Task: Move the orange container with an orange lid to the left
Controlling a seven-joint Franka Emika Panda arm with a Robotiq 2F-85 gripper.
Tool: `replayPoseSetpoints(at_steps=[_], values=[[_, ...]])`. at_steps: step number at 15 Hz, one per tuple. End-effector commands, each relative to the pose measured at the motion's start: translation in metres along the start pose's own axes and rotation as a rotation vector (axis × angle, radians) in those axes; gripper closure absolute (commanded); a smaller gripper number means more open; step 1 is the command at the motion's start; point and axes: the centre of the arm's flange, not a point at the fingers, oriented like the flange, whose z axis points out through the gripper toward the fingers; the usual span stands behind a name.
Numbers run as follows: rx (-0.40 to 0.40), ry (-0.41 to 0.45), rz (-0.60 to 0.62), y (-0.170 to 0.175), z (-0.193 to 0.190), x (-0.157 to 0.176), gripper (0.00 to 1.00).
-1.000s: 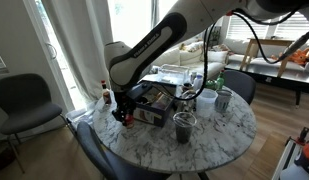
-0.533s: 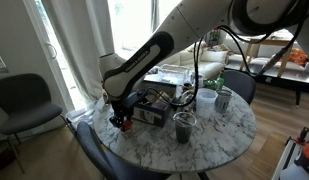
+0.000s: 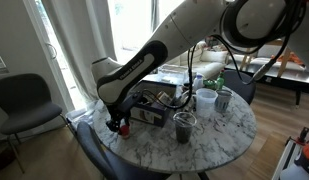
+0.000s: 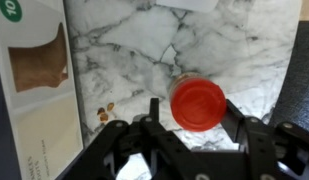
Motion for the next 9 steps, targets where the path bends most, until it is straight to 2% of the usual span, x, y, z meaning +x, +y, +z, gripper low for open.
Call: replayPoseSetpoints(at_steps=[1, 2, 5, 9], values=[[-0.031, 0.021, -0.051, 0.002, -0.023, 0.000, 0.05], [-0.028, 0.032, -0.064, 0.003, -0.034, -0.003, 0.00], [0.012, 0.043, -0.042, 0.013, -0.067, -0.021, 0.00], [0.079, 0.071, 0.015, 0.039, -0.095, -0.064, 0.00]])
